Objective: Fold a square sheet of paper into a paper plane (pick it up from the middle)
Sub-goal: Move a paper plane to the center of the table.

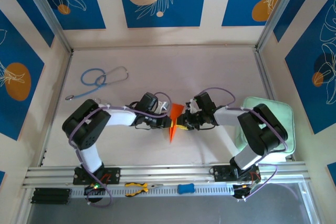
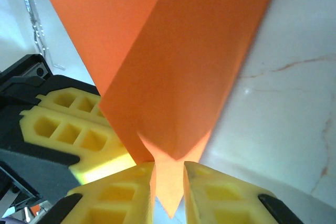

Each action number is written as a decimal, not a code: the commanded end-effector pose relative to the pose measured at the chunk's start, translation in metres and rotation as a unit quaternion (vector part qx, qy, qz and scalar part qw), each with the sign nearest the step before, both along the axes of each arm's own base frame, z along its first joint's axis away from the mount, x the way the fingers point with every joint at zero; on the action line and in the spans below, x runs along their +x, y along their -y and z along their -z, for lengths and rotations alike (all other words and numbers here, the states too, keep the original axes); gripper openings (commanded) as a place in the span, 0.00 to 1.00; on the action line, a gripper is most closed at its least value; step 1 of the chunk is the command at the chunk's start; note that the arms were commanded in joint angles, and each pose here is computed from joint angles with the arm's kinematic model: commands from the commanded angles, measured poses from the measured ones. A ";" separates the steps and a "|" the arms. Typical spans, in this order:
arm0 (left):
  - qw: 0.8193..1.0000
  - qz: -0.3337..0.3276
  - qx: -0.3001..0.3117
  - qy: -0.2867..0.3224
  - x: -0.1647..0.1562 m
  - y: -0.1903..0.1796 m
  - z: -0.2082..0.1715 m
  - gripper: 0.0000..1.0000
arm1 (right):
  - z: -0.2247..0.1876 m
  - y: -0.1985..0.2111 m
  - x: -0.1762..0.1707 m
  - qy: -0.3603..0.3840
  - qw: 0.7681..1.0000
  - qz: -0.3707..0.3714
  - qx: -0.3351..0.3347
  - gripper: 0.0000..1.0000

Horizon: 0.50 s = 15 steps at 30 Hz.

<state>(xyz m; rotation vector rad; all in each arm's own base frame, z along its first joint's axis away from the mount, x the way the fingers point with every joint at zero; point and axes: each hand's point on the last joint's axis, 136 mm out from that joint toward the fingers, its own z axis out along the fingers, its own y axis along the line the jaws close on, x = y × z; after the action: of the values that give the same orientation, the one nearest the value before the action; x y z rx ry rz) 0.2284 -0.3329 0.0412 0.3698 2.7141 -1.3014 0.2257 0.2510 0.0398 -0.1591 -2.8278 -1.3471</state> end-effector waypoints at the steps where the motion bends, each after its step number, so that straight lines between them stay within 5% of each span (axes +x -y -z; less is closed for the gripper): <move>1: 0.997 -0.028 0.052 0.047 0.010 -0.017 -0.012 0.06 | -0.009 0.009 0.000 0.008 1.000 0.016 -0.009 0.24; 7: 0.969 -0.069 0.211 0.111 0.024 -0.066 -0.015 0.04 | -0.023 0.013 0.005 0.032 0.999 0.027 -0.016 0.24; 15: 0.941 -0.085 0.303 0.125 0.029 -0.095 -0.011 0.04 | -0.026 0.007 0.005 0.037 0.999 0.018 -0.016 0.25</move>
<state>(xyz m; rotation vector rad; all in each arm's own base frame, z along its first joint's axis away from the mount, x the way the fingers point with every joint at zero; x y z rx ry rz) 0.2591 -0.2573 0.0545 0.2897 2.7514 -0.5078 0.2333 0.2406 0.0632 -0.1796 -2.9325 -1.3544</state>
